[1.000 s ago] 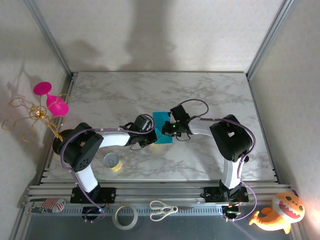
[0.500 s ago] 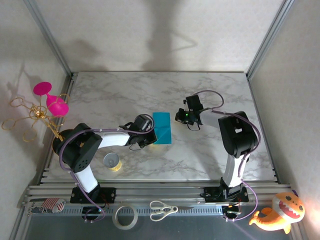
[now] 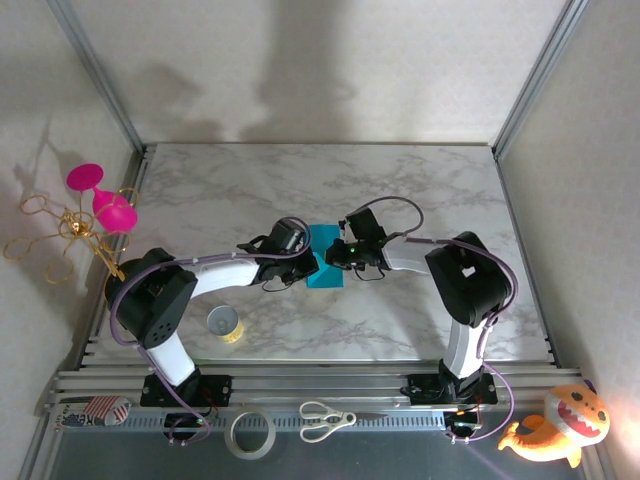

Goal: Fold a paper plane with a square sheet of paper (pick it up from the middle)
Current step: Fold the triangle a second time at the center of the table, then pick up the paper from the center of the table, then turn over the paper at the center of the table, then move the paper to the center of the table, then third fold the triangle at the center of the table.

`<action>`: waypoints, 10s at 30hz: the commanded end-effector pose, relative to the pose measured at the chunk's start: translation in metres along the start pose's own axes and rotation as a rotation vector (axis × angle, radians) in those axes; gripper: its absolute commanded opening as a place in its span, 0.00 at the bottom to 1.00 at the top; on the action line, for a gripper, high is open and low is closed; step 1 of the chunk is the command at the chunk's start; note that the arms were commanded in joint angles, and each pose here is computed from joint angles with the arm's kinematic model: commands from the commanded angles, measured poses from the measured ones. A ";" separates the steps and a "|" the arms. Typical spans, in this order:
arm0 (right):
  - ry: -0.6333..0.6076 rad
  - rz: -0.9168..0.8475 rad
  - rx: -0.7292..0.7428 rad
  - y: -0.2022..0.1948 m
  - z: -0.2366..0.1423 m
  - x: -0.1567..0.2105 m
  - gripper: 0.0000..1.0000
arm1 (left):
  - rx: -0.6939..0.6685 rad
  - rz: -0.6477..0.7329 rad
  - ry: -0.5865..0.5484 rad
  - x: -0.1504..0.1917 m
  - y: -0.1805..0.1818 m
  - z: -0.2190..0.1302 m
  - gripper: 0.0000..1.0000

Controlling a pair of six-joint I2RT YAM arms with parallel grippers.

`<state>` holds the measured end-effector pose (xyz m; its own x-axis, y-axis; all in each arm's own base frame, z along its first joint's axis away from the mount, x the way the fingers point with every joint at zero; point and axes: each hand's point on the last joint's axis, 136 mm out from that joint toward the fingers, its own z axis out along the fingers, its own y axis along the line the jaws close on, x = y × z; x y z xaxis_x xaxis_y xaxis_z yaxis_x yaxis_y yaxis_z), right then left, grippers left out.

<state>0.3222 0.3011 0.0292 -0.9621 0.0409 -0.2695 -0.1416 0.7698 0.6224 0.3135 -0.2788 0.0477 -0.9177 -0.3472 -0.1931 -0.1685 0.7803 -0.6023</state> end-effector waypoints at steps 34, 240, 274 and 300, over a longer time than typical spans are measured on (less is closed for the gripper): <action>-0.071 0.090 -0.004 0.014 -0.019 -0.016 0.23 | -0.159 0.007 -0.051 -0.037 0.032 0.031 0.05; 0.067 -0.277 0.015 0.022 -0.006 0.017 0.42 | 0.115 -0.155 -0.062 -0.048 0.053 -0.050 1.00; 0.025 0.116 0.153 -0.026 0.015 0.020 0.41 | 0.112 -0.209 0.049 0.000 0.038 -0.017 0.44; 0.041 0.112 0.155 -0.028 0.016 0.021 0.40 | 0.193 -0.115 0.053 -0.027 0.009 -0.005 0.24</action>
<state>0.3253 0.3081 0.0265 -0.9611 0.1166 -0.2504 -0.0565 0.8043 0.5915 0.3227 -0.2551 0.0407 -0.9097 -0.4128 -0.0454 -0.2517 0.6350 -0.7304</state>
